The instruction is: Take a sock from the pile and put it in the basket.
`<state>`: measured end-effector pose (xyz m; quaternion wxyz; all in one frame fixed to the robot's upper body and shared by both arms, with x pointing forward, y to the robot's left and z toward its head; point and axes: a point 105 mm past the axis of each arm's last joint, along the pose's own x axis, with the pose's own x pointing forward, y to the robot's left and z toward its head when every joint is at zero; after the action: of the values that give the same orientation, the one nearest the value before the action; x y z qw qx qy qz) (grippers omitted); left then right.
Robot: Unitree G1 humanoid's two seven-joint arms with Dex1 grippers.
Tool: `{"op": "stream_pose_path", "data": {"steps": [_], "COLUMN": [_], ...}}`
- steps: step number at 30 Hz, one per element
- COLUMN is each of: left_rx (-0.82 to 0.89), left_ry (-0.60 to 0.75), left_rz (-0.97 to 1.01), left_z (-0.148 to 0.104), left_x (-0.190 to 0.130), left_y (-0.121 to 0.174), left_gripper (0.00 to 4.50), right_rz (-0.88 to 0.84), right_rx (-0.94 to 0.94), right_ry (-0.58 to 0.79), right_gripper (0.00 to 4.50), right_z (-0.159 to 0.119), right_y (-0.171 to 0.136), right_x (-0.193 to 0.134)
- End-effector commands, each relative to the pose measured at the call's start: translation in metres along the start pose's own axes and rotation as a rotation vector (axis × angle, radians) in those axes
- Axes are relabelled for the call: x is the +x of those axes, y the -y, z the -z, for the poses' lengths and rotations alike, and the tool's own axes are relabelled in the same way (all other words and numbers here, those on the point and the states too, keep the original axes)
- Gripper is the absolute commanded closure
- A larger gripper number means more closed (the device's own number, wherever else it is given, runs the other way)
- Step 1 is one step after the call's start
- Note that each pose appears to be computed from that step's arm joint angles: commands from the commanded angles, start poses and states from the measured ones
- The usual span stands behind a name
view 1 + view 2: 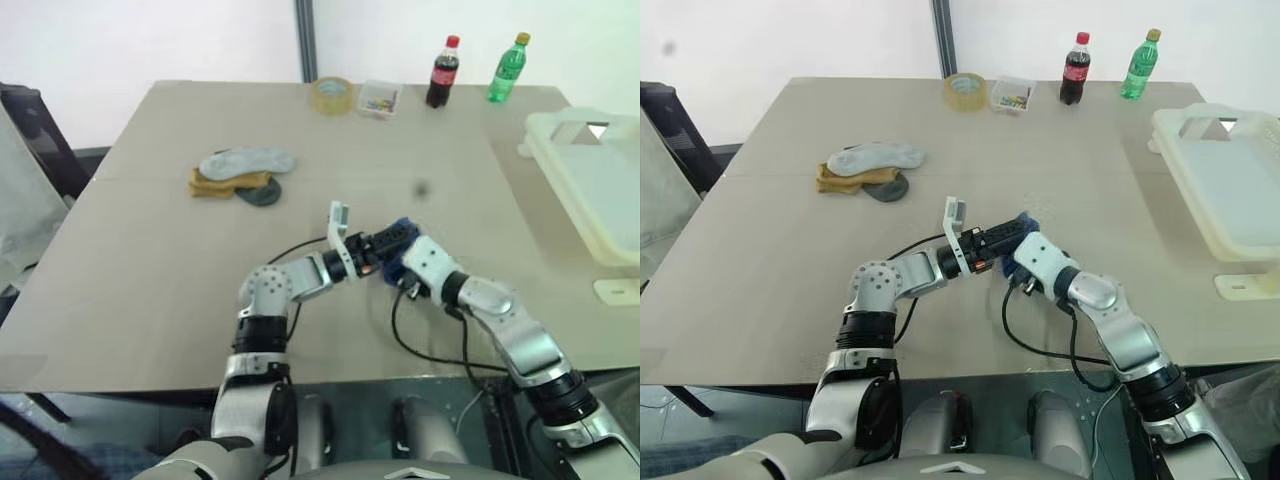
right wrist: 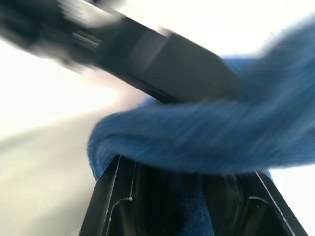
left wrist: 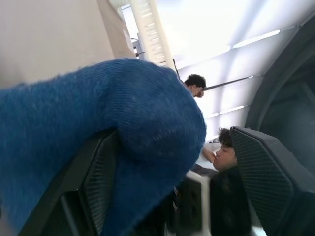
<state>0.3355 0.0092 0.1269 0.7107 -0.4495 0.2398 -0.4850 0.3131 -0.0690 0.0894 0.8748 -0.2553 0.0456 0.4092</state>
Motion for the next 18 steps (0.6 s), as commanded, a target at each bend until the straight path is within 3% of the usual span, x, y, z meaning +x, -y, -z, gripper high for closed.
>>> {"op": "stream_pose_path", "data": {"steps": [1, 10, 18], "left_rx": [0.032, 0.034, 0.03], "left_ry": [-0.025, -0.058, -0.08], "left_rz": [0.038, 0.046, 0.059], "left_z": [0.001, 0.008, 0.012], "left_x": [0.008, 0.007, 0.003], "left_y": [0.008, 0.007, 0.008], "left_gripper": [0.7, 0.7, 0.7], "right_rz": [-0.03, 0.143, 0.025], "right_rx": [-0.046, 0.061, 0.156], "right_ry": [0.055, -0.017, 0.012], "right_gripper": [2.79, 2.79, 2.79], "right_z": [-0.012, 0.002, -0.025], "right_y": [-0.007, 0.028, 0.025], "right_x": [0.001, -0.015, -0.042]}}
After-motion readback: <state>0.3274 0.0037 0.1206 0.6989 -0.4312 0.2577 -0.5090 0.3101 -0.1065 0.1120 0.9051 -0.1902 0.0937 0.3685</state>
